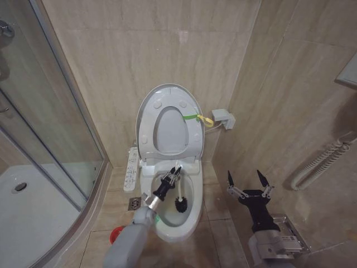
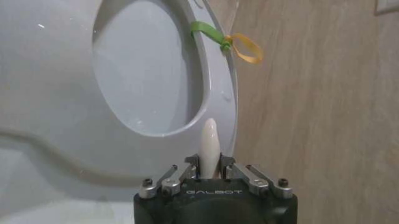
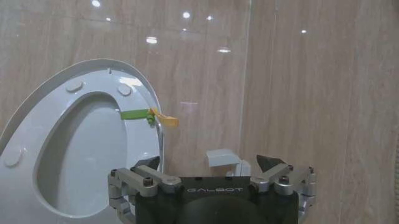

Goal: Open the toilet lid, clean the toilet bowl with a toilet brush, close the toilet lid, and flush.

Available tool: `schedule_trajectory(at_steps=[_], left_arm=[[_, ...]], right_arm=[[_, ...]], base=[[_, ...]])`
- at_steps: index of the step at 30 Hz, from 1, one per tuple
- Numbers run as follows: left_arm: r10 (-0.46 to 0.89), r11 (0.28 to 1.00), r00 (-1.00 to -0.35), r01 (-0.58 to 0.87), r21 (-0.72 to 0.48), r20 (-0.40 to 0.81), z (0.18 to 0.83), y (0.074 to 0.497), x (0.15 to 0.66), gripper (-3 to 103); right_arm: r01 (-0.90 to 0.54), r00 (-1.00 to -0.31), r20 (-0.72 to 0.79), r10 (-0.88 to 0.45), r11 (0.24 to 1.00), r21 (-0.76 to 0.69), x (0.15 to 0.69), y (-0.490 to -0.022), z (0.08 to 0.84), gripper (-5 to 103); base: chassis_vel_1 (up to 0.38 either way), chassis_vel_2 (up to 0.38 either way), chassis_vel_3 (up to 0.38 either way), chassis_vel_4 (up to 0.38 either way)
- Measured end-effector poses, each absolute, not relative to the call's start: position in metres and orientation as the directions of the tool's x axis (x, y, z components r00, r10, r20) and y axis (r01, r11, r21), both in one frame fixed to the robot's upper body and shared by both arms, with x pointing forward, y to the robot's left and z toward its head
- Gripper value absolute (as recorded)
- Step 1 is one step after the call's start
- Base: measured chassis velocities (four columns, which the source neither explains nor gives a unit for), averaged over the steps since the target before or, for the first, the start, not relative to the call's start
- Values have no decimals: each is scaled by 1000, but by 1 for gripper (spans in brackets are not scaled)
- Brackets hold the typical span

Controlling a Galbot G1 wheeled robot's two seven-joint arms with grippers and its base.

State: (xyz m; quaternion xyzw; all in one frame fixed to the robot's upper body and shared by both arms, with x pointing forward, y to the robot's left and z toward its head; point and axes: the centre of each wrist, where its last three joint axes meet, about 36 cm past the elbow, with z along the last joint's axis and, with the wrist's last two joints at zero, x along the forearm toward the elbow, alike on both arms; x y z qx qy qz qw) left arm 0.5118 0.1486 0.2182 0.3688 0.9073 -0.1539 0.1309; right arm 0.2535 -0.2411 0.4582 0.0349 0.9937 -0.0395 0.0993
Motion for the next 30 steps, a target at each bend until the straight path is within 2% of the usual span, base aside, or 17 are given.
schedule_trajectory(at_steps=[10, 21, 26, 29, 30], left_arm=[[633, 692, -707, 699, -179, -316, 205, 175, 468, 21], [576, 740, -753, 646, -187, -319, 208, 194, 450, 21], [598, 760, -755, 641, -110, -270, 200, 216, 442, 21], [638, 751, -727, 661, -7, -255, 210, 235, 458, 21], [638, 751, -727, 661, -7, -255, 210, 235, 458, 21]], right_arm=[[77, -978, -200, 61, 994, -72, 253, -241, 458, 100], [77, -978, -200, 61, 994, -72, 253, -241, 458, 100], [77, -978, -200, 61, 994, -72, 253, -241, 458, 100], [77, -978, -200, 61, 994, -72, 253, -241, 458, 100], [77, -978, -200, 61, 994, -72, 253, -241, 458, 100]], base=[[0, 0, 0, 0], [0, 0, 0, 0], [0, 0, 0, 0], [0, 0, 0, 0], [0, 0, 0, 0]])
